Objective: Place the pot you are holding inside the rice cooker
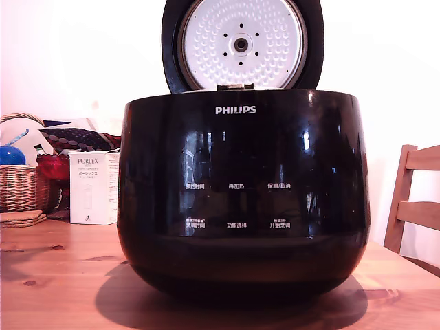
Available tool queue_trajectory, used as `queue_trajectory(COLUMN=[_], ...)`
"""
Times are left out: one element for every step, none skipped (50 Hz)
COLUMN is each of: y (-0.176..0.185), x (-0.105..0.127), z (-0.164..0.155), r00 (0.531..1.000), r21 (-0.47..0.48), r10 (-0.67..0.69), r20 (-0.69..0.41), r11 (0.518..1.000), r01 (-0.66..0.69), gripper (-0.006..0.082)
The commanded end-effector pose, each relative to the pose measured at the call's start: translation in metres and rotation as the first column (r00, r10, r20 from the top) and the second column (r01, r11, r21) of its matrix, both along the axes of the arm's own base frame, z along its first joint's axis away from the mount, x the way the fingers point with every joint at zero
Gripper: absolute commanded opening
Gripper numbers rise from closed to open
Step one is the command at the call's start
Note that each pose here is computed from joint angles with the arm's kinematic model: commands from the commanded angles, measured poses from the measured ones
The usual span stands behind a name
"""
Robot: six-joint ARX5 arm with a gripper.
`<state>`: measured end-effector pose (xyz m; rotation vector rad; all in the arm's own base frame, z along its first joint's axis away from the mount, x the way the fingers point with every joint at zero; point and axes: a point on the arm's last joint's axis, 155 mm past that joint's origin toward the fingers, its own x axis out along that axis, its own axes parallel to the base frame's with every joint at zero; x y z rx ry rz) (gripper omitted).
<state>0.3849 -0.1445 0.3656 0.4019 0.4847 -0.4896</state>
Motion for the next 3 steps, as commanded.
queue_trajectory(y=[0.0049, 0.0055, 0.0054], x=[-0.0010, -0.0009, -0.0009], z=[0.0051, 0.0053, 0.0054], r00=[1.000, 1.000, 1.000], r21=[-0.008, -0.008, -0.008], r10=[0.012, 0.013, 0.013], r20=[0.017, 0.017, 0.018], r11=[1.000, 1.000, 1.000], r01=[-0.011, -0.013, -0.013], gripper=[-0.0019, -0.0019, -0.0019])
